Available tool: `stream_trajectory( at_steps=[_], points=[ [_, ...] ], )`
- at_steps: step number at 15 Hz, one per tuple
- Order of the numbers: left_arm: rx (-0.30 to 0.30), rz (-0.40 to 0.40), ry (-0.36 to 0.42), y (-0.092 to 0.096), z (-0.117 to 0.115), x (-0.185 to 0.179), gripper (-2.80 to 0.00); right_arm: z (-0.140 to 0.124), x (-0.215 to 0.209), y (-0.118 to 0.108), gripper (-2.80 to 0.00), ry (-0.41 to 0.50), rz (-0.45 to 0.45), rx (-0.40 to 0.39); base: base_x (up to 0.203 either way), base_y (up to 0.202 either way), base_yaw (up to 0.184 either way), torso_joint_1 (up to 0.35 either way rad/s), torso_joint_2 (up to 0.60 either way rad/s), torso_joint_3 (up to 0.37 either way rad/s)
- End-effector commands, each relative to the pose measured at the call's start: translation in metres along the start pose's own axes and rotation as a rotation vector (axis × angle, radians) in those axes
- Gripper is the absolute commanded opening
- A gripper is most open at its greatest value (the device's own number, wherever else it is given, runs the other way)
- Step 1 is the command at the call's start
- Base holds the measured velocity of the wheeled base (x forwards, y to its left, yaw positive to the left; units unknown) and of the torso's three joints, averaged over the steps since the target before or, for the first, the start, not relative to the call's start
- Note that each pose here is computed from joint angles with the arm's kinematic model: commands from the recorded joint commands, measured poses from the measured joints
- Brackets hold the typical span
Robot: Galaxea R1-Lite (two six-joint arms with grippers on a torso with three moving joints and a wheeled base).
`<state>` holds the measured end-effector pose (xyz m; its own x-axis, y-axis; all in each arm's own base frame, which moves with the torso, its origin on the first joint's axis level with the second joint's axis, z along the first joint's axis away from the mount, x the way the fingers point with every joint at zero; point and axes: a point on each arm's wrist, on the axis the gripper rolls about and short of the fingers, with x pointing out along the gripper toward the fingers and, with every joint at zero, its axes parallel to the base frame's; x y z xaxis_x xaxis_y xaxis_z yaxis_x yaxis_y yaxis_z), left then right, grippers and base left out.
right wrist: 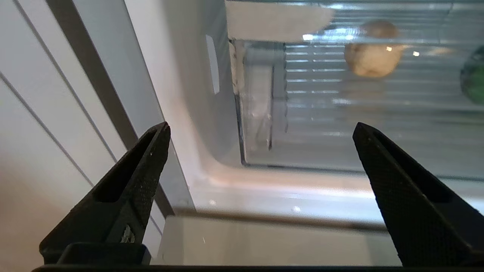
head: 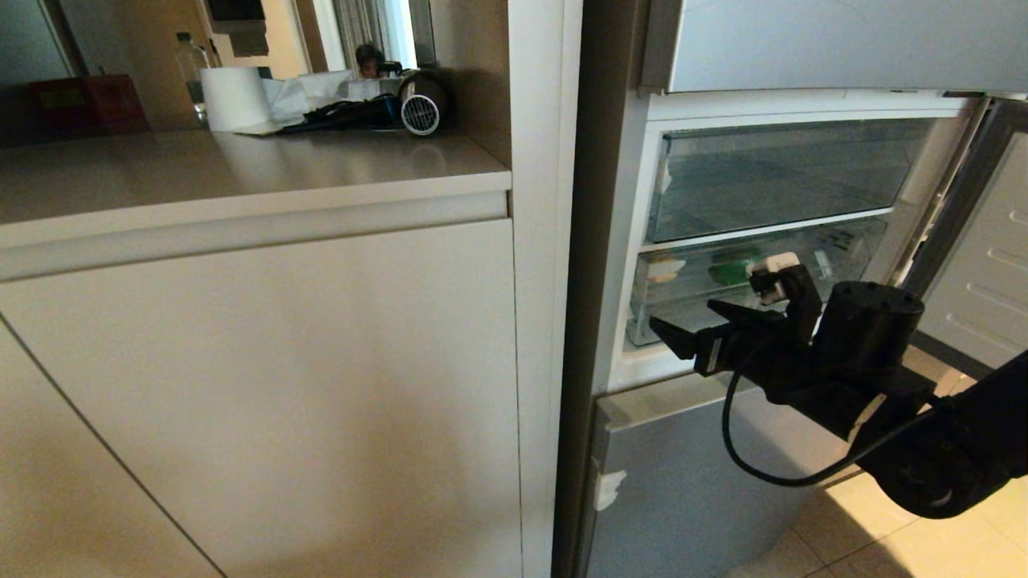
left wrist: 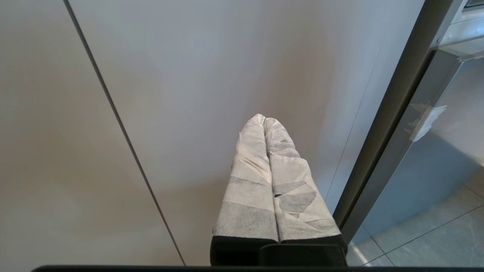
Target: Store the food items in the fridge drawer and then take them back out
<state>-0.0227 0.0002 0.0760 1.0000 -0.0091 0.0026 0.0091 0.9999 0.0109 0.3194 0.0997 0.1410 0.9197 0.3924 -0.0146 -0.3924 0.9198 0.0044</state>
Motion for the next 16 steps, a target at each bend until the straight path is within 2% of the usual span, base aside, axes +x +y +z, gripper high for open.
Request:
stream_trajectory(
  at_steps=[1,9,13,16],
  points=[
    [0.0,0.0,0.001,0.0,0.0,0.0,-2.8,-0.002,0.008,0.0,0.0,-0.008,-0.004,-0.001,0.0,0.0,0.0,0.0,0.0,0.0],
    [0.0,0.0,0.001,0.0,0.0,0.0,-2.8,-0.004,0.027,0.0,0.0,-0.026,-0.04,-0.002,0.0,0.0,0.0,0.0,0.0,0.0],
    [0.0,0.0,0.001,0.0,0.0,0.0,-2.8,-0.006,0.036,-0.003,0.0,-0.034,-0.121,-0.009,0.0,0.0,0.0,0.0,0.0,0.0],
    [0.0,0.0,0.001,0.0,0.0,0.0,-2.8,-0.006,0.036,-0.003,0.0,-0.034,-0.149,-0.008,0.0,0.0,0.0,0.0,0.0,0.0]
  ],
)
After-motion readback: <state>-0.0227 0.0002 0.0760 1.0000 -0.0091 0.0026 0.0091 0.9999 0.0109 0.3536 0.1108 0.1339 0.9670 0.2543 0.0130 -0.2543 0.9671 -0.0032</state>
